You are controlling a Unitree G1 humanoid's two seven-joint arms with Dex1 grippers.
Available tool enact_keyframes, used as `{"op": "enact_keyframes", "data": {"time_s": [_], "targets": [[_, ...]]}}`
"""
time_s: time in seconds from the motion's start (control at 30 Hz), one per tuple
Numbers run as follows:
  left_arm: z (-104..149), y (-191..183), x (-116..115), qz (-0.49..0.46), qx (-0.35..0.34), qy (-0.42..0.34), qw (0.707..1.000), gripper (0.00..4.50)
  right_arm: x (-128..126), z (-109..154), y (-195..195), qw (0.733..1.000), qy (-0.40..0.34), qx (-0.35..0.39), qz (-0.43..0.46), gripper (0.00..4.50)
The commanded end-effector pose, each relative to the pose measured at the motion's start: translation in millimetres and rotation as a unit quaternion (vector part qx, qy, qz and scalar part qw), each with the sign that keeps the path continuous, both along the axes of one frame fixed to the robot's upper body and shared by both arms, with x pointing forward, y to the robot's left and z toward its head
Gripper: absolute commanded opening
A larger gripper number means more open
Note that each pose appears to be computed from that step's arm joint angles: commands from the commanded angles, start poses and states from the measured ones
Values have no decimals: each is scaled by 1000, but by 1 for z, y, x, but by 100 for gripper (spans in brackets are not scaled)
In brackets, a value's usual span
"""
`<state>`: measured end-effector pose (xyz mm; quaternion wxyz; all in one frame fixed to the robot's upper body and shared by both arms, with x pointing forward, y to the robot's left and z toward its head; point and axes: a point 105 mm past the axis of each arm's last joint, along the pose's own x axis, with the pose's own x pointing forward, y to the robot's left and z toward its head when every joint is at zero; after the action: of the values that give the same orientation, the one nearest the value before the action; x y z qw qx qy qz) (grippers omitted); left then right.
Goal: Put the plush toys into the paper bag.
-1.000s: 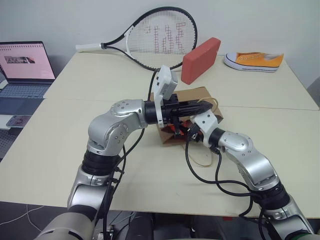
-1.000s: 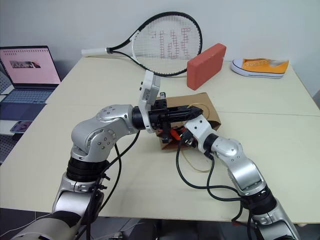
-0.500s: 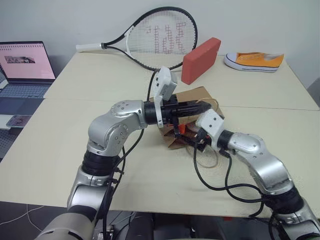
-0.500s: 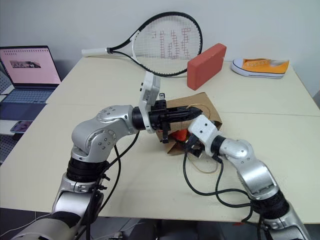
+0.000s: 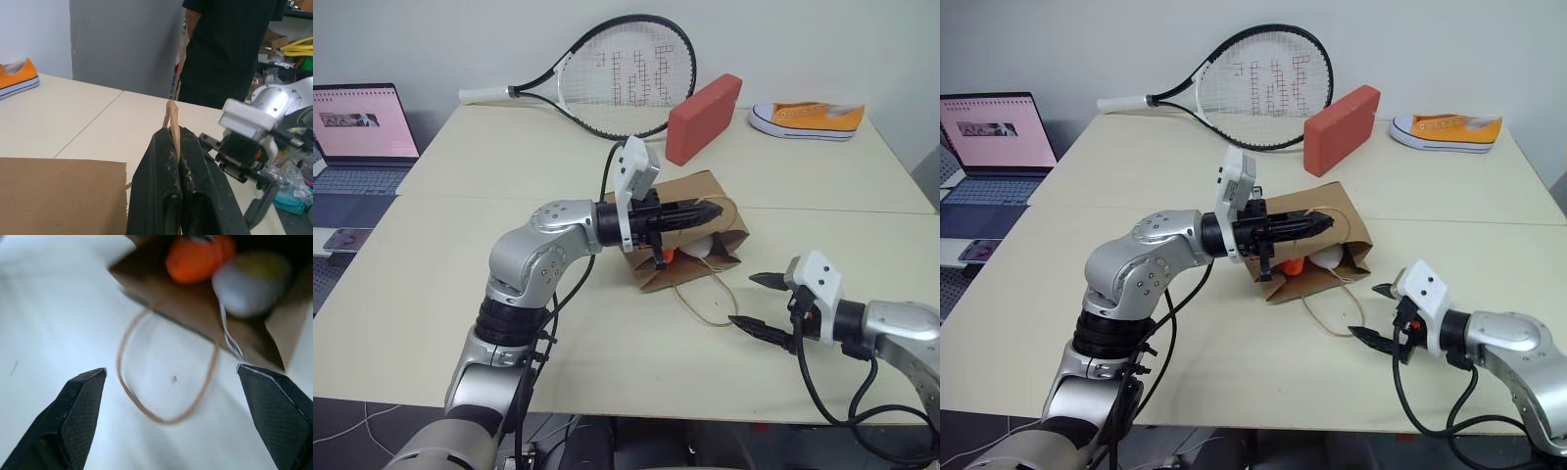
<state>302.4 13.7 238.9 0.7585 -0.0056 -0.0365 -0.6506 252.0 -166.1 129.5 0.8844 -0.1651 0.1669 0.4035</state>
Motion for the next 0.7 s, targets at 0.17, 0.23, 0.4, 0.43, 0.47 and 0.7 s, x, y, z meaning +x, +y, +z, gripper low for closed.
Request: {"op": "enact_keyframes", "data": {"time_s": [0.17,0.23,0.4,0.43,0.47,0.7], "targets": [[11,0,-5,-7,-6,-28,1000,0,27,-27,4,997,-20,11,-71,446],[11,0,-5,-5,-5,-29,1000,0,31,-35,6,997,-10,9,-77,410],[11,3,-5,-1,-5,-30,1000,0,38,-43,13,997,-13,-2,-77,239],[11,3,-4,0,-5,-31,1000,0,38,-43,14,997,-12,-3,-76,202],[11,4,-4,1,-5,-31,1000,0,38,-43,15,997,-11,-3,-74,170],[12,6,-2,7,-5,-34,999,0,43,-38,14,997,-20,-3,-79,2]]}}
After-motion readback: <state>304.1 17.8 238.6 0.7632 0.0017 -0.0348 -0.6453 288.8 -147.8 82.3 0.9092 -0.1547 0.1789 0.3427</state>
